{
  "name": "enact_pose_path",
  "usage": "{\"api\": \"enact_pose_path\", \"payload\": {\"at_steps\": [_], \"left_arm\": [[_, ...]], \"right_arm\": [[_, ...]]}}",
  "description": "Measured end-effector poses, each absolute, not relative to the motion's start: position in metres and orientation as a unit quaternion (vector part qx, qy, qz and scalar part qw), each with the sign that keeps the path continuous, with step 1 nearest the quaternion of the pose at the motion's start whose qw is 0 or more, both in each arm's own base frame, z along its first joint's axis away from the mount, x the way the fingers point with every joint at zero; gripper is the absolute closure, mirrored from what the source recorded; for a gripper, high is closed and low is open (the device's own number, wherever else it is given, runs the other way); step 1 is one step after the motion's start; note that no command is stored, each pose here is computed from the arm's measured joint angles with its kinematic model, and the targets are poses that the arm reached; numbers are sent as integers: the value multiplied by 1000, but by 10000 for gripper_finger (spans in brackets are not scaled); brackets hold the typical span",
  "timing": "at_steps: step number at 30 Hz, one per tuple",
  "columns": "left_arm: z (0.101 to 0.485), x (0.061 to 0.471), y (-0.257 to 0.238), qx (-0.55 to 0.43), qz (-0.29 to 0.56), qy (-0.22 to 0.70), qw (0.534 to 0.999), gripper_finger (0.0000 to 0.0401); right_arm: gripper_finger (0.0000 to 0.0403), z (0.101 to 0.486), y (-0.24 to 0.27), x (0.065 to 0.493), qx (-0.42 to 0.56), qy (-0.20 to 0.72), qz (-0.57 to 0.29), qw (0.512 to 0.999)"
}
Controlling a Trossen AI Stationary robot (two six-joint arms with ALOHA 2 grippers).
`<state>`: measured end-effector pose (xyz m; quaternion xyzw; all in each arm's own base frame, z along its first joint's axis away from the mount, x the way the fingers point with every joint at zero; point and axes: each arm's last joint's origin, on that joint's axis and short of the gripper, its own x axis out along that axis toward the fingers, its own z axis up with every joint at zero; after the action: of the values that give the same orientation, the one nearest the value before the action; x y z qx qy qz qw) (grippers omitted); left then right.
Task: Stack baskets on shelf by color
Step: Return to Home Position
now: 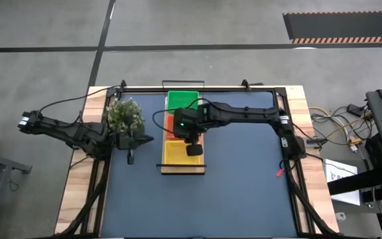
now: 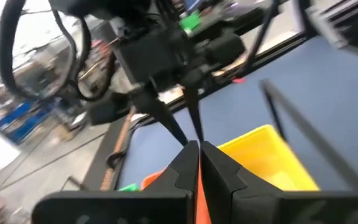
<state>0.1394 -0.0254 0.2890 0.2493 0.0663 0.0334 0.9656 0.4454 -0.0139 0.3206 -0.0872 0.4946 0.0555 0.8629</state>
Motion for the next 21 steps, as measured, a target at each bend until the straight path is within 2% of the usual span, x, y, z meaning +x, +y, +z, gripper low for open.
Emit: {"api": "enact_pose_path", "payload": {"at_steps": [3,9,21], "left_arm": [[289,134,-26,245,2,63,968,401],[279,125,-24,240,-2,56,969,401],[265,94,-16,223,10,-7,975,401]], "right_arm": [[351,327,-3,435,-92,474,62,874],[365,329,14,405,-110,402,43,908],[367,291,18,329,-136,215,17,967]]}}
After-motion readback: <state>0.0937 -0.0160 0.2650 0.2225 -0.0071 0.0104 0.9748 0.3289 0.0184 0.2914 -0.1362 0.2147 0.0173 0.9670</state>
